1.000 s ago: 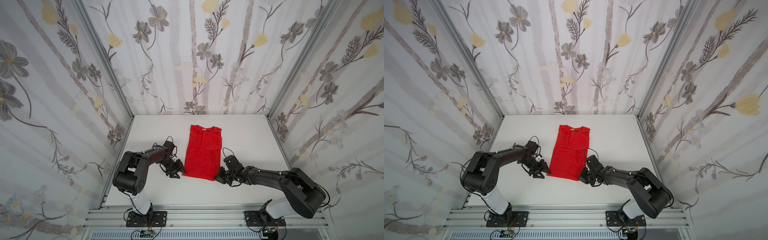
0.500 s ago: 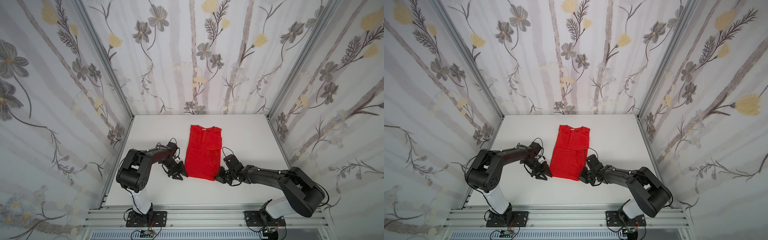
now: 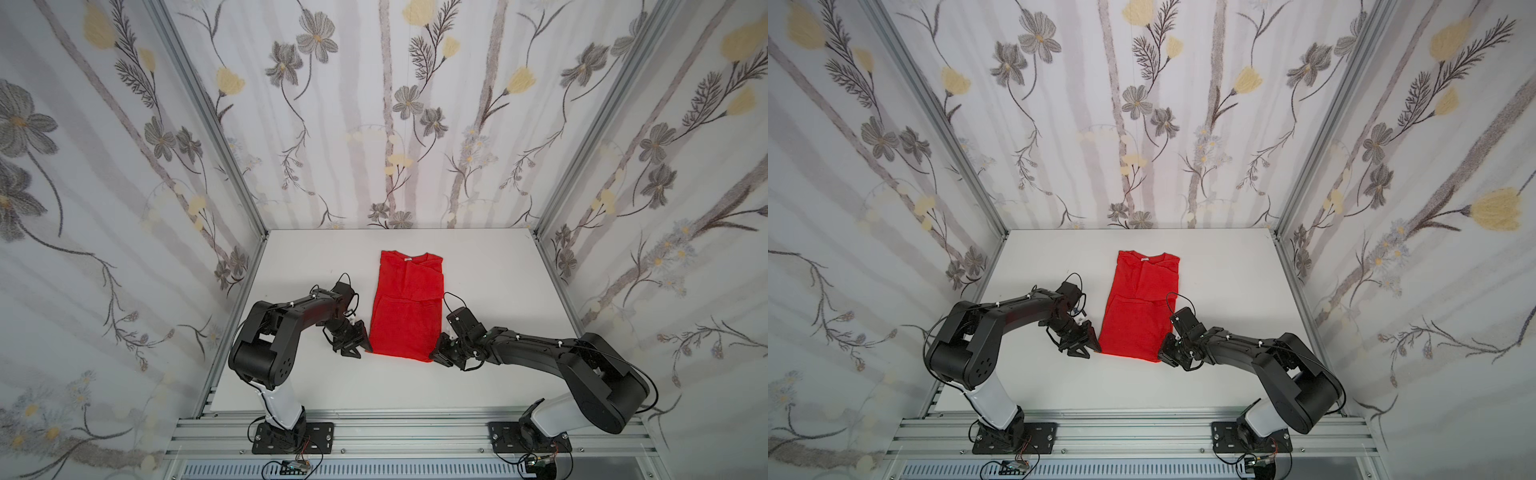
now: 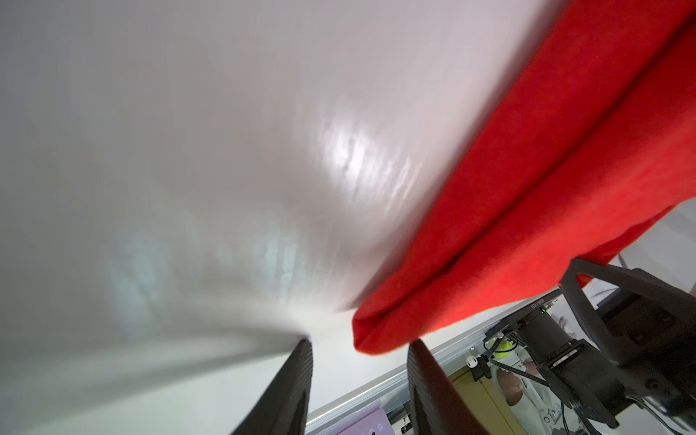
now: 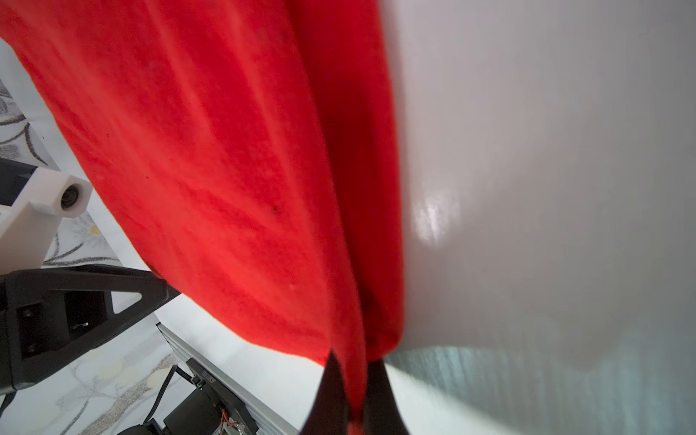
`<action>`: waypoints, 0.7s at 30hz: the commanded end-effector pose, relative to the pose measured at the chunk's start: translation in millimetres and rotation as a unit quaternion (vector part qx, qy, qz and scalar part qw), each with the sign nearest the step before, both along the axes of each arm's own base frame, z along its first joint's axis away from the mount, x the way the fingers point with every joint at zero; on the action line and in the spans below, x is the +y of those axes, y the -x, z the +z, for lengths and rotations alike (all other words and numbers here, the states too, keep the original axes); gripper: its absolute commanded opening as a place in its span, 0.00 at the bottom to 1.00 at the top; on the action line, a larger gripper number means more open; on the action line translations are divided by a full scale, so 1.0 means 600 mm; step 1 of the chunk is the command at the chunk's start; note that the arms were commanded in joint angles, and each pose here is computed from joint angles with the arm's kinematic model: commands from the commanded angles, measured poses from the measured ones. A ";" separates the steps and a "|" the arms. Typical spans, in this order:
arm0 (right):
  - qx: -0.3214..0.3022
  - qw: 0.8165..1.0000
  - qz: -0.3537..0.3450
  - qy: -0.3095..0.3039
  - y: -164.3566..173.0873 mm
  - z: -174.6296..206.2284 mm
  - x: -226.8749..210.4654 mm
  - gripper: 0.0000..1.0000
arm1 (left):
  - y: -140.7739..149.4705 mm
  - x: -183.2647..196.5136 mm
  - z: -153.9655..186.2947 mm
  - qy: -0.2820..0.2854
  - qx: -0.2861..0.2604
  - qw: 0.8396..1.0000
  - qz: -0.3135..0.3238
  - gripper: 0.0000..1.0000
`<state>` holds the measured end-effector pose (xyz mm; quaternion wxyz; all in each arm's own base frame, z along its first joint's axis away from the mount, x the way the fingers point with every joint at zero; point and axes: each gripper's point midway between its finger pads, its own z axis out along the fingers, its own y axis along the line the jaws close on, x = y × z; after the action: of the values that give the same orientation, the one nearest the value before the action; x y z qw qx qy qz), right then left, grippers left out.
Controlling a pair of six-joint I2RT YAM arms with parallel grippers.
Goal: Fold and stack t-shirts
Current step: Fold the T-shirt.
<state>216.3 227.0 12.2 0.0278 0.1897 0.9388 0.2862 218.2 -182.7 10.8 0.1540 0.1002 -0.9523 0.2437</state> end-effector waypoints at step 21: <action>0.062 0.996 0.020 0.063 0.039 -0.036 -0.049 0.00 | -0.086 0.045 -0.079 -0.142 -0.110 0.983 -0.024 0.45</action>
<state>215.7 224.7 11.6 0.0095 0.1726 0.9414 0.2895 215.9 -193.6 9.4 0.1874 0.0999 -0.9470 0.2409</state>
